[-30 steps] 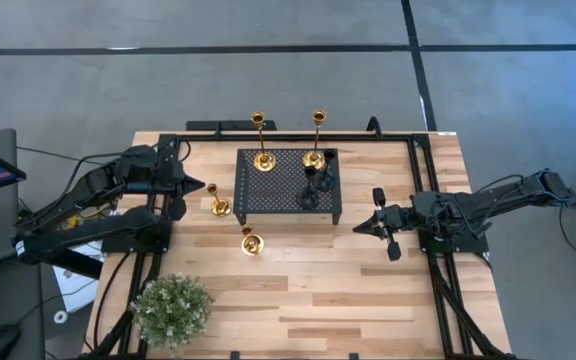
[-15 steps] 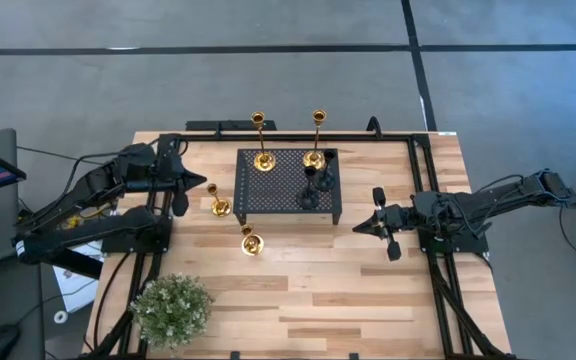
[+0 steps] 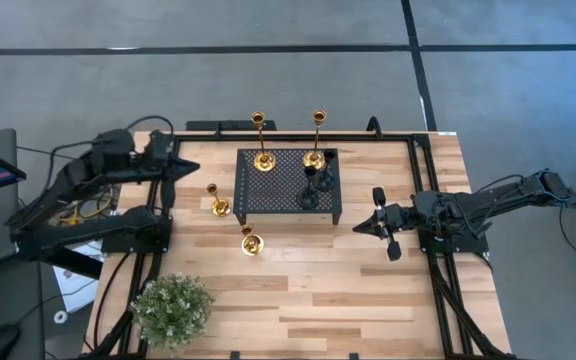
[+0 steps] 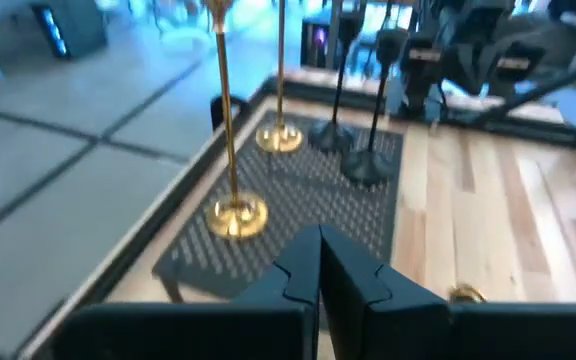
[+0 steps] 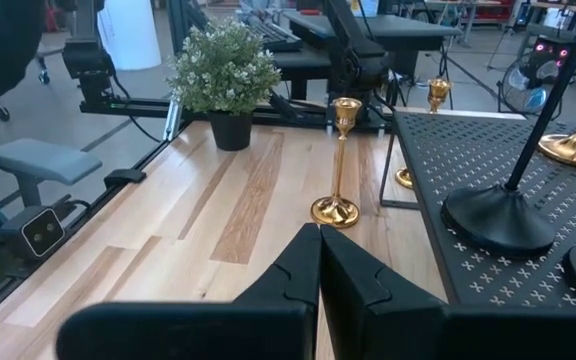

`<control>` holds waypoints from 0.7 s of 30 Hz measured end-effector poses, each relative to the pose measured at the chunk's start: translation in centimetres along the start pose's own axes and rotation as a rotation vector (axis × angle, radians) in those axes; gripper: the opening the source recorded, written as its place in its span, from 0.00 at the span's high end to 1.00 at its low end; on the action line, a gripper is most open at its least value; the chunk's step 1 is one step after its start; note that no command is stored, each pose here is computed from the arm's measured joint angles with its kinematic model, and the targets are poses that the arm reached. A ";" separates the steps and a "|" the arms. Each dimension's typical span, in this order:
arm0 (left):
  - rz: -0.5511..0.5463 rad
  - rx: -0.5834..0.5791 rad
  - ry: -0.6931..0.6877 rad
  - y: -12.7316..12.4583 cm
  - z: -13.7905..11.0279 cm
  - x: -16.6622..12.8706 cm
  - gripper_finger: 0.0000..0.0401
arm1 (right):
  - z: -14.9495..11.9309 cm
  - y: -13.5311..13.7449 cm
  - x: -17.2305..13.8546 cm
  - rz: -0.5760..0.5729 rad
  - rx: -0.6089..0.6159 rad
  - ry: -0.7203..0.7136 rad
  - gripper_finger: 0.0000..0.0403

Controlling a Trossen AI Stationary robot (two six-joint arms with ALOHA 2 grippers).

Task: Pick & Place candle stick holders
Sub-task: Put the golden candle holder on the shelf

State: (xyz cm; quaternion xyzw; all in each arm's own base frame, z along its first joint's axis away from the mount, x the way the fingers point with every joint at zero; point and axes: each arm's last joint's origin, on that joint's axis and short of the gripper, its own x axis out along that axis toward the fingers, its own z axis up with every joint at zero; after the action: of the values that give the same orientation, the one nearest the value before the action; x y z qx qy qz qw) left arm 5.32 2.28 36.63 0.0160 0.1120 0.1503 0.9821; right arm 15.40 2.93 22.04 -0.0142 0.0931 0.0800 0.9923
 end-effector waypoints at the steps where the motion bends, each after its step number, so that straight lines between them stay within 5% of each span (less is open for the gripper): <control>1: 0.005 -0.006 0.036 0.0 0.2 -0.2 0.99 | 0.0 0.0 0.0 0.000 0.000 0.002 1.00; 10: 0.070 -0.060 0.526 0.1 -2.0 -0.5 0.99 | -0.1 0.0 0.0 0.000 -0.001 0.011 1.00; 21: 0.053 -0.056 0.618 0.3 -4.9 2.4 0.99 | -0.1 0.0 0.0 0.000 -0.003 0.012 1.00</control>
State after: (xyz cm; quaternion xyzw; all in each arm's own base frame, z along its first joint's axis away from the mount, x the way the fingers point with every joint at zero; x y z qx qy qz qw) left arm 6.35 3.25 31.36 -0.0549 0.4005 0.1764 0.8975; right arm 15.38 2.92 21.93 -0.0160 0.0987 0.0799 0.9918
